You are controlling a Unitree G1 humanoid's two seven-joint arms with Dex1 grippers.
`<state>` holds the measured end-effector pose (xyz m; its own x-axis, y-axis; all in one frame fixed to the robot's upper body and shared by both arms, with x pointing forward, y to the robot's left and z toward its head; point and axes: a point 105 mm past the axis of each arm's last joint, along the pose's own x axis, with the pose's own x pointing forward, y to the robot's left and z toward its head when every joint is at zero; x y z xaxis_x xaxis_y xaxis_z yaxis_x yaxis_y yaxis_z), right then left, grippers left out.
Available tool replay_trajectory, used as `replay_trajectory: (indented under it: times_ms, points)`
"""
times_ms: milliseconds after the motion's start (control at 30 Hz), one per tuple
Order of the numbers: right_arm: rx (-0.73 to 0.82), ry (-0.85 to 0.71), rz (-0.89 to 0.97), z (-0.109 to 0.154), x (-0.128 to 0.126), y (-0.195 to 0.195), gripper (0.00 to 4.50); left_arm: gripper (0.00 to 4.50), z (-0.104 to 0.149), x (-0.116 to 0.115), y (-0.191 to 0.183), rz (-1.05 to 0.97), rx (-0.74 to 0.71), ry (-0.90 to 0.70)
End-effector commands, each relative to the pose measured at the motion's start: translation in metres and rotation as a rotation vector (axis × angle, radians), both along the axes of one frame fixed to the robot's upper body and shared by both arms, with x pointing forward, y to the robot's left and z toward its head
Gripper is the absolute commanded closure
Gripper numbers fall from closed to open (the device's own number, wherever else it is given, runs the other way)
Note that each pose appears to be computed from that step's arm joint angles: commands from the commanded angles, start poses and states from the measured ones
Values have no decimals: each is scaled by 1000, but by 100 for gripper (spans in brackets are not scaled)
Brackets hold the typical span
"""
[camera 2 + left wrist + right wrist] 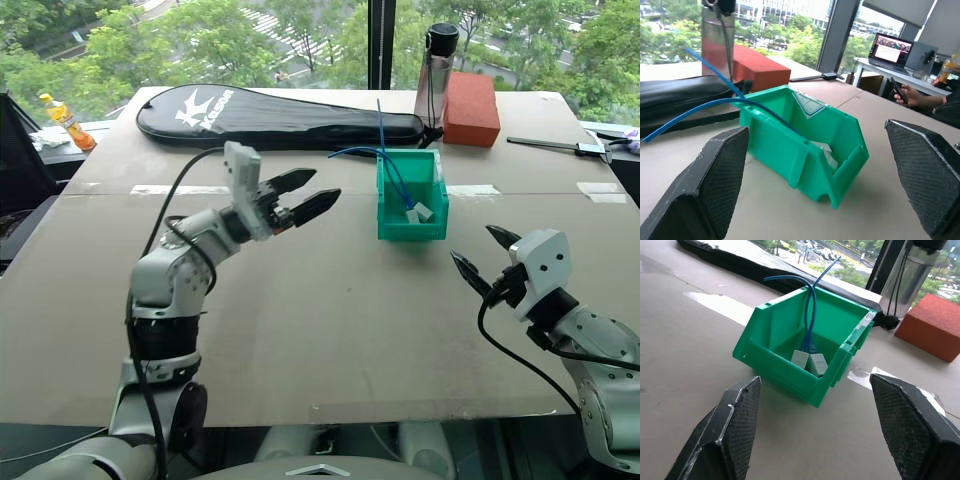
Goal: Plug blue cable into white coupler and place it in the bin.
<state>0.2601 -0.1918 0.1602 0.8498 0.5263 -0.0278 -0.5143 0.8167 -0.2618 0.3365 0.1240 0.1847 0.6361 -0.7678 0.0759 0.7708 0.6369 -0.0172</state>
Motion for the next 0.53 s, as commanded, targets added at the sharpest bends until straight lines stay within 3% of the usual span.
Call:
replay_trajectory:
  times_ms: [33, 300, 533]
  points:
    - [-31, -12, 31, 6, -4, -11, 112, 5, -9, -23, 19, 32, 71, -40]
    - [-110, 96, 2, -15, -28, -50, 112, 5, -52, -62, 62, 110, 142, 72]
    - [-148, 142, -32, -23, -44, -65, 112, 5, -66, -74, 72, 132, 143, 116]
